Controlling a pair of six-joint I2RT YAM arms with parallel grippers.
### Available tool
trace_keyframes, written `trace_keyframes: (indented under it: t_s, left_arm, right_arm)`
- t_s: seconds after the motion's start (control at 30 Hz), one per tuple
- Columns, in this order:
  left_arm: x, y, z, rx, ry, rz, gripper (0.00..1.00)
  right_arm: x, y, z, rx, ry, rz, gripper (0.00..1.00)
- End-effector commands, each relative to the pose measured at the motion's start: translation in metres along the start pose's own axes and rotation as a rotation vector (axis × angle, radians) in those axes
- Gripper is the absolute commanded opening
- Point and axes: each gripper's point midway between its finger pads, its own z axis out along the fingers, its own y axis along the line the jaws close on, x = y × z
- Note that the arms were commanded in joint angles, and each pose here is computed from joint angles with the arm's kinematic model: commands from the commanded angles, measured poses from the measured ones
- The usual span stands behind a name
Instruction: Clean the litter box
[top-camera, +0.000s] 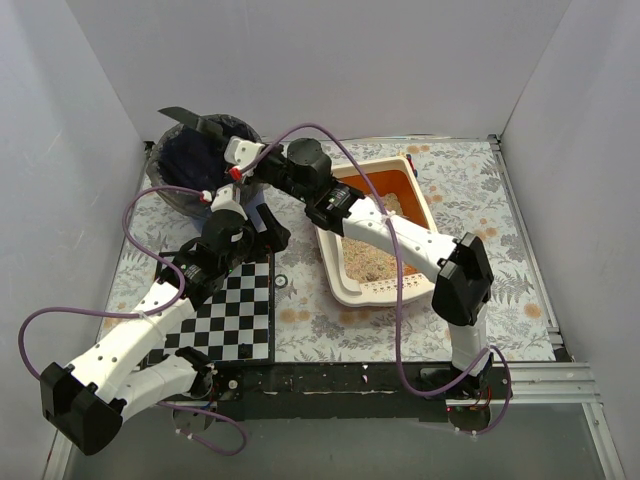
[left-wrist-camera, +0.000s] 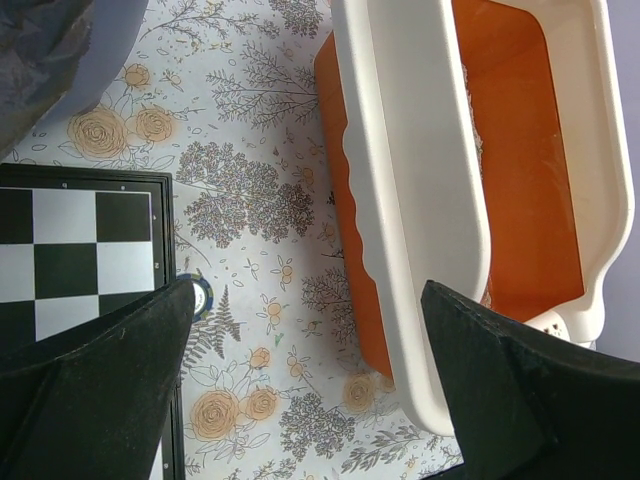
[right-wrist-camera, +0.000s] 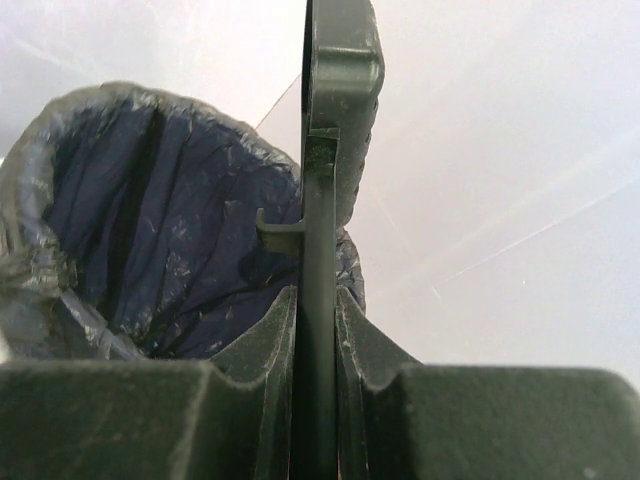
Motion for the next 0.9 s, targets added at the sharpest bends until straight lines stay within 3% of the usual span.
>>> trace_keyframes:
  t_s: [0.0, 0.2, 0.33, 0.63, 0.7, 0.73, 0.8, 0.87]
  left_arm:
    - [-0.007, -0.006, -0.005, 0.028, -0.026, 0.008, 0.98]
    - [-0.008, -0.006, -0.006, 0.025, -0.025, 0.007, 0.98]
    - [-0.009, -0.009, -0.007, 0.028, -0.017, 0.005, 0.98]
    - [-0.009, -0.034, 0.004, 0.107, 0.033, 0.006, 0.98]
    - [-0.01, -0.042, 0.008, 0.124, 0.046, 0.004, 0.98]
    - [-0.01, -0.045, 0.012, 0.131, 0.054, 0.005, 0.98]
    - [-0.014, -0.055, 0.017, 0.152, 0.057, 0.004, 0.98]
    - [-0.014, -0.061, 0.024, 0.165, 0.067, 0.004, 0.98]
  right_arm:
    - [-0.056, -0.063, -0.021, 0.21, -0.123, 0.145, 0.01]
    - [-0.052, -0.079, -0.025, 0.274, -0.085, 0.459, 0.01]
    - [-0.048, -0.099, -0.042, 0.334, 0.022, 0.744, 0.01]
    - [0.017, -0.112, -0.141, 0.242, 0.275, 1.355, 0.01]
    - [0.056, -0.106, -0.168, 0.352, 0.401, 1.434, 0.01]
    - [0.078, -0.112, -0.186, 0.491, 0.467, 1.428, 0.01]
    - [0.106, -0.122, -0.224, 0.727, 0.573, 1.364, 0.01]
    - [0.122, -0.124, -0.252, 0.813, 0.629, 1.227, 0.01]
